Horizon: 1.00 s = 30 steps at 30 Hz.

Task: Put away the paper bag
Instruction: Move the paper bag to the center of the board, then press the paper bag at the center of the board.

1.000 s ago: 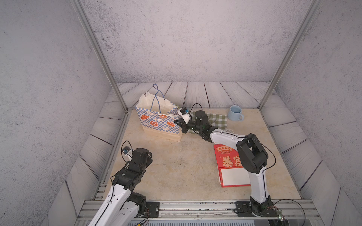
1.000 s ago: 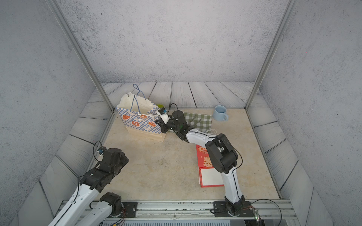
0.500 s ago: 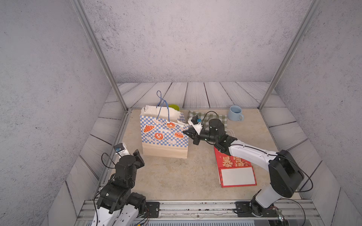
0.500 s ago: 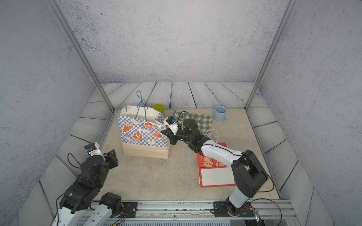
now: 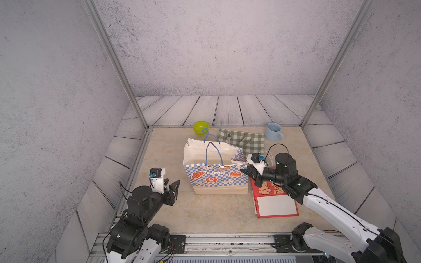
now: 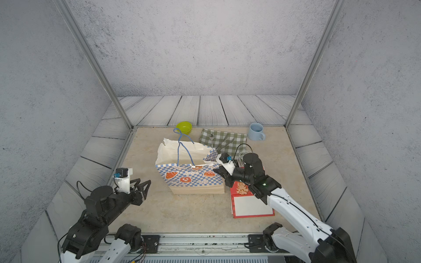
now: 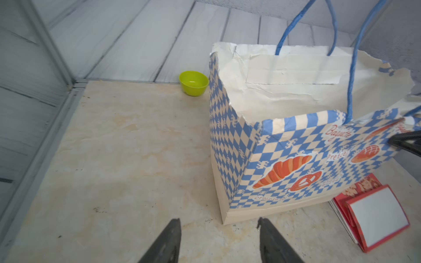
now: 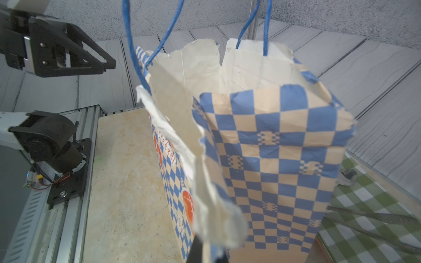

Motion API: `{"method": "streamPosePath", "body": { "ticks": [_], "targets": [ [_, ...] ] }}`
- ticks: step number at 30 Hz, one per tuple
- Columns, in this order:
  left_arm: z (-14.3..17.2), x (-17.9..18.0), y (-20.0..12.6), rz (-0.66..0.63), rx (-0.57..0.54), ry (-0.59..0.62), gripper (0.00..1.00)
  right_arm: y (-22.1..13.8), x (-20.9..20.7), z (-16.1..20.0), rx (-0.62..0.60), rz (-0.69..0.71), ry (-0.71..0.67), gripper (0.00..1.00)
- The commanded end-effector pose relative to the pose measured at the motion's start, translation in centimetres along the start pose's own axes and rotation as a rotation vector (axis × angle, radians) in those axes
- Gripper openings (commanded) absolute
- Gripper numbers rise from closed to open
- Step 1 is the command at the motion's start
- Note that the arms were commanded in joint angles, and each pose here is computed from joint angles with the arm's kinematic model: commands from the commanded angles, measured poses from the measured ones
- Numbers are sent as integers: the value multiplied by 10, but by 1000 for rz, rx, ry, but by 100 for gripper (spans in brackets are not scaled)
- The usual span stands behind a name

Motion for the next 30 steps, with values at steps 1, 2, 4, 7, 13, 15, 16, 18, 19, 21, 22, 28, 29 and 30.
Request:
{"method": "streamPosePath", "body": {
  "ticks": [1,2,4,7,13,15,16,18,19,21,22,28,29,30],
  "targets": [
    [-3,-16,13,212,-23,62,58,-12,12,18,59,-74,23,9],
    [-5,-18,17,254,-28,88,59,-15,13,20,59,-79,26,10],
    [-7,-24,23,329,-47,149,62,-19,14,23,56,-76,32,13],
    [-6,-26,33,370,-57,233,70,-23,12,25,48,-64,37,16],
    [-6,-19,56,336,-1,356,71,-26,7,27,66,-26,50,39],
    [-8,-19,63,359,4,388,71,-26,6,27,73,-13,54,51],
    [-8,-19,66,385,3,403,72,-27,6,27,75,-7,58,57],
    [-11,-20,71,436,1,431,72,-28,7,29,80,-4,67,62],
    [-12,-19,73,449,2,448,72,-28,7,30,81,-6,67,63],
    [-16,-17,77,465,7,467,72,-29,9,30,82,-12,66,64],
    [-17,-16,78,476,4,478,72,-29,10,30,82,-20,63,64],
    [-23,1,89,555,-51,508,70,-28,11,34,117,-45,31,64],
    [-25,4,90,578,-63,495,70,-28,10,33,119,-46,25,64],
    [-27,5,91,604,-75,491,69,-27,10,33,123,-50,21,64]
  ]
}}
Point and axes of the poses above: each gripper's point midway between its finger pads, its own y axis out along the fingers, its own x axis along the line the jaws close on, z = x × y, the point moved 9 cm from there along -y, back along the fingers, and after that the axes turned 9 degrees about y, right-handed, at the moved point
